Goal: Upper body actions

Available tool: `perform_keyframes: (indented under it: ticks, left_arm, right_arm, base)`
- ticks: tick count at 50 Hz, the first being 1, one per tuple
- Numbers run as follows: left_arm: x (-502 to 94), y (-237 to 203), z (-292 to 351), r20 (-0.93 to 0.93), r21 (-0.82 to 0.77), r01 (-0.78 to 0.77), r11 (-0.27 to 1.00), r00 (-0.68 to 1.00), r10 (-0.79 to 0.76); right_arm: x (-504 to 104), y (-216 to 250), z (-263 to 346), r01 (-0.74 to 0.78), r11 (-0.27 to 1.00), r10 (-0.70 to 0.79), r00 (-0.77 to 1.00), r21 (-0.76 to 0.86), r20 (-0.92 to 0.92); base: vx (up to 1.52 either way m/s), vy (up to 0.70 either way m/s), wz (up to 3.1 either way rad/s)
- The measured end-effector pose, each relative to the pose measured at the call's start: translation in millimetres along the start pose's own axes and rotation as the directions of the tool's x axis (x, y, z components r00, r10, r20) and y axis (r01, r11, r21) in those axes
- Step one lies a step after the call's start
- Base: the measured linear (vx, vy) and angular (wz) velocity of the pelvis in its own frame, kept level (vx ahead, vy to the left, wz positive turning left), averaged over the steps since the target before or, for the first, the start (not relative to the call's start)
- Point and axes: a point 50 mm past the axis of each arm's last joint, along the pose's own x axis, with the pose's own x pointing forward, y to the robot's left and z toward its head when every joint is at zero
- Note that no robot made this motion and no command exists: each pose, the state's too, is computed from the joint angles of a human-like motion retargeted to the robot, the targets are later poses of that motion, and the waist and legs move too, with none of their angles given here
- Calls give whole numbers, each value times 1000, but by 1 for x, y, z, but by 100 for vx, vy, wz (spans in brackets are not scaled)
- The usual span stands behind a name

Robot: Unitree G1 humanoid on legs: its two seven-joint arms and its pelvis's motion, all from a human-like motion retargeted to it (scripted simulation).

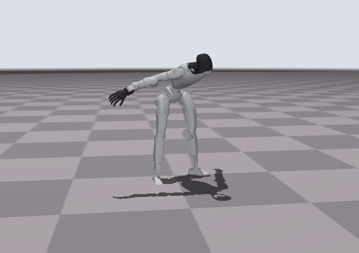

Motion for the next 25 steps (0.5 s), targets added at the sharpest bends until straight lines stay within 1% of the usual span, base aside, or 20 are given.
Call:
perform_keyframes:
  ticks: [3, 5, 7, 10, 12, 13, 15, 17, 20, 22, 25]
  left_arm:
    - [-3, 6, -18, -101, -33, -41, 999, 994, 38]
    - [-2, -3, -18, -114, -93, -39, 995, 993, 29]
    - [1, -15, -3, -76, -136, -23, 990, 997, 12]
    - [2, -51, 10, -59, -253, 9, 967, 998, -25]
    - [0, -81, 22, -25, -379, 35, 925, 999, -48]
    - [-1, -88, 28, -10, -445, 32, 895, 999, -41]
    - [-2, -91, 39, 7, -550, -6, 835, 1000, 12]
    - [-2, -88, 47, 7, -604, -73, 794, 995, 97]
    - [-4, -82, 58, 3, -607, -184, 773, 972, 234]
    - [-4, -80, 63, 10, -550, -220, 806, 963, 270]
    - [-4, -79, 69, 51, -454, -212, 865, 963, 263]
  right_arm:
    - [1, -17, -7, 37, 990, -43, 998, -138, -35]
    - [1, -19, -11, 47, 985, -56, 997, -165, -53]
    - [-3, -16, -22, 36, 990, -50, 994, -136, -101]
    - [-4, -12, -27, 26, 999, -31, 991, -41, -130]
    - [-4, -6, -25, 15, 997, -4, 991, 75, -137]
    - [-4, 2, -20, 3, 990, 16, 992, 142, -128]
    - [-4, 20, -9, -37, 963, 69, 991, 267, -113]
    - [-2, 32, 6, -97, 929, 137, 987, 358, -89]
    - [4, 39, 38, -186, 891, 217, 976, 413, -28]
    - [8, 40, 65, -242, 894, 246, 968, 377, 39]
    - [10, 42, 107, -290, 919, 272, 957, 266, 102]
  base:
    - [22, -2, 170]
    - [20, -20, 162]
    - [18, -36, 157]
    - [30, -18, 139]
    - [23, -34, 109]
    - [27, -31, 93]
    - [27, -32, 83]
    - [23, -36, 76]
    - [26, -24, 53]
    - [20, -15, 39]
    - [22, -2, 27]
